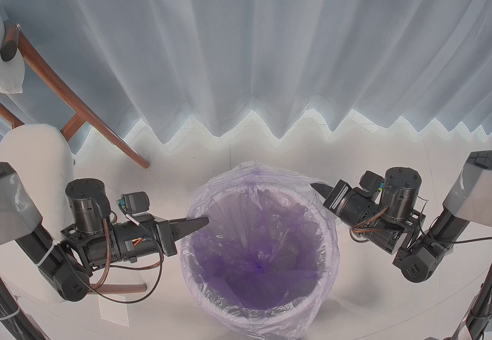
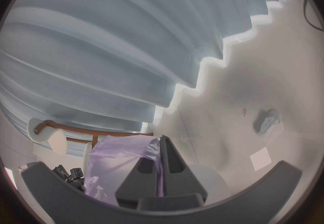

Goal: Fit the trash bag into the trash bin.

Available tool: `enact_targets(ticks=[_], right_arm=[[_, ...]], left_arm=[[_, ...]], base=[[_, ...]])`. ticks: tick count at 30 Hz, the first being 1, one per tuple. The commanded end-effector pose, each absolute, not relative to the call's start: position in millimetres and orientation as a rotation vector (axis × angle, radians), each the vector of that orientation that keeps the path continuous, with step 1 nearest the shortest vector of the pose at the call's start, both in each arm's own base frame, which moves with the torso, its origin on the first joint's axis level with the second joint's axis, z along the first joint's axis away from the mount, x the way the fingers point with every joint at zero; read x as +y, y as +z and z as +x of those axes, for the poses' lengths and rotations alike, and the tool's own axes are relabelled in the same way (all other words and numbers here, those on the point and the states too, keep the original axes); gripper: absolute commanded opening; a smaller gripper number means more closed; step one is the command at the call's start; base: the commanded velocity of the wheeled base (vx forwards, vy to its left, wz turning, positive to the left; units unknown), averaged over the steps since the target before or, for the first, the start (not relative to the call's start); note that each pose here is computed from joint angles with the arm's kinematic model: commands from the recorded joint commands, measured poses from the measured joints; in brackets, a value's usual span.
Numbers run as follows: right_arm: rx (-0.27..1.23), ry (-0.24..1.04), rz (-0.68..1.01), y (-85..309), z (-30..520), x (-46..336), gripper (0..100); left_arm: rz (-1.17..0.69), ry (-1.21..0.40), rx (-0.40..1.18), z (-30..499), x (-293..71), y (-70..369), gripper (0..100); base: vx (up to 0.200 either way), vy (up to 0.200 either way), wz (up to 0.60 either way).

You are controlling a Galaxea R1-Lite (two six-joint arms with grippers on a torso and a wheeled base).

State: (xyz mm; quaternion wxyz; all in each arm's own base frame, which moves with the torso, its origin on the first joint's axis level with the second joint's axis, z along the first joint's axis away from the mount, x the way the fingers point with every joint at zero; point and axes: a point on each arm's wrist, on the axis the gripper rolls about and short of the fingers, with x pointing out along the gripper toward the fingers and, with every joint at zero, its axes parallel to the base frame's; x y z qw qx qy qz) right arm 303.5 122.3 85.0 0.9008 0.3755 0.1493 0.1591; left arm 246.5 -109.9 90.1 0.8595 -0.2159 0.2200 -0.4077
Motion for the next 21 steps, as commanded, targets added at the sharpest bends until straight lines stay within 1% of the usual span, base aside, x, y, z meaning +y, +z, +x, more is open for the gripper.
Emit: enact_targets(ticks=[1,4,21], right_arm=[[0.360,0.322,0.813,75,300,126,0],[0.378,0.318,0.845,71,301,129,0],[0.408,0.289,0.834,60,300,126,0]], left_arm=[[-0.459,-0.871,0.465,247,-110,89,0],[-0.460,-0.886,0.468,246,-111,89,0],[-0.506,-0.888,0.402,249,-110,99,0]], base=[[0.000,0.000,0.00],[0.000,0.000,0.00],[0.000,0.000,0.00]])
